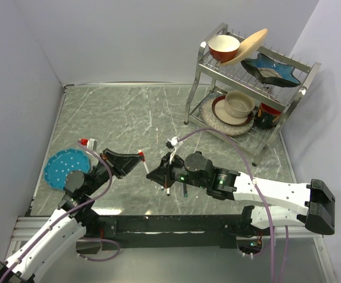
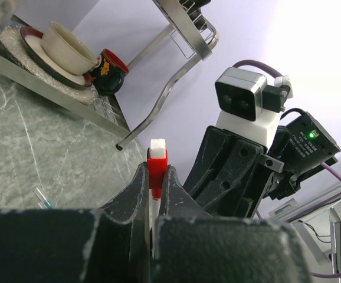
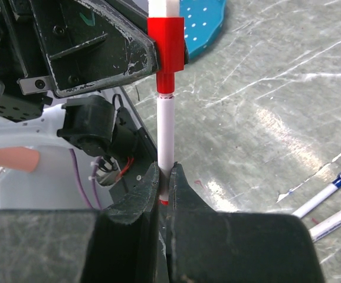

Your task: Insert the pens into the pen caps

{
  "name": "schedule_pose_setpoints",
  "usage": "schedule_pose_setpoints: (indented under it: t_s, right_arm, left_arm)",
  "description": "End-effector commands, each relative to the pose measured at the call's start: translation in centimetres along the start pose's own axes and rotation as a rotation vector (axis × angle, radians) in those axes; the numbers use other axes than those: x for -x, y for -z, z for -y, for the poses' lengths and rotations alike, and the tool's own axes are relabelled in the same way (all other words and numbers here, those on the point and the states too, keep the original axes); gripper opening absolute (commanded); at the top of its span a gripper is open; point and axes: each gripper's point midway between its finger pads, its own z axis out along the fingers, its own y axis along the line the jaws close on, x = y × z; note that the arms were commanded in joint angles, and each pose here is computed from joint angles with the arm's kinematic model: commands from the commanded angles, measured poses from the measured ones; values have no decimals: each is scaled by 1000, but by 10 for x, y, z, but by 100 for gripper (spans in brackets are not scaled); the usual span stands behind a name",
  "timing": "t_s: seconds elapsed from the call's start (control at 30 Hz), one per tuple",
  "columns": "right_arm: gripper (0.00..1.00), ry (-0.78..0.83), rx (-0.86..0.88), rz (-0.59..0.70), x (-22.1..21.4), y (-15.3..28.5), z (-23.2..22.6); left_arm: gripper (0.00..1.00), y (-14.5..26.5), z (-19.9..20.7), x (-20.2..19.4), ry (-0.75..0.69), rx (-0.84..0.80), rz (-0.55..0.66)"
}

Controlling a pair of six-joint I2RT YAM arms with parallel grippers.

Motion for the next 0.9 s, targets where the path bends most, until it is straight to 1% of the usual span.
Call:
schedule_pose_setpoints:
  t_s: [0.0,0.03,0.1,0.3,0.4,0.5,0.57,0.73,0.87]
  right_arm:
    - [0,38,53,283,84,4,-19]
    - [0,44,61,280,82,5,-20]
    - [0,48,78,267,77,4,-22]
    - [0,52,75,238,67,4,-18]
    - [0,53,86,235,65,6,-20]
    - [0,56,90,228,63,7,-22]
    - [0,56,90,224,62,7,-22]
    - [0,61,115,201,56,7,-26]
    - [0,62,131,194,54,9,-29]
  left_arm:
    - [4,5,9,-22,1,-33,-139]
    - [10,4,10,-21,3,-35,-140]
    - [14,3,15,-17,1,-40,-131]
    - [24,0,30,0,-15,-50,-89]
    - [32,-3,33,4,-29,-40,-85]
    - [38,-6,38,11,-52,-43,-78]
    - [40,-8,39,14,-69,-29,-81]
    - [51,-13,34,21,-115,25,-82]
    - [56,-18,33,35,-149,75,-45]
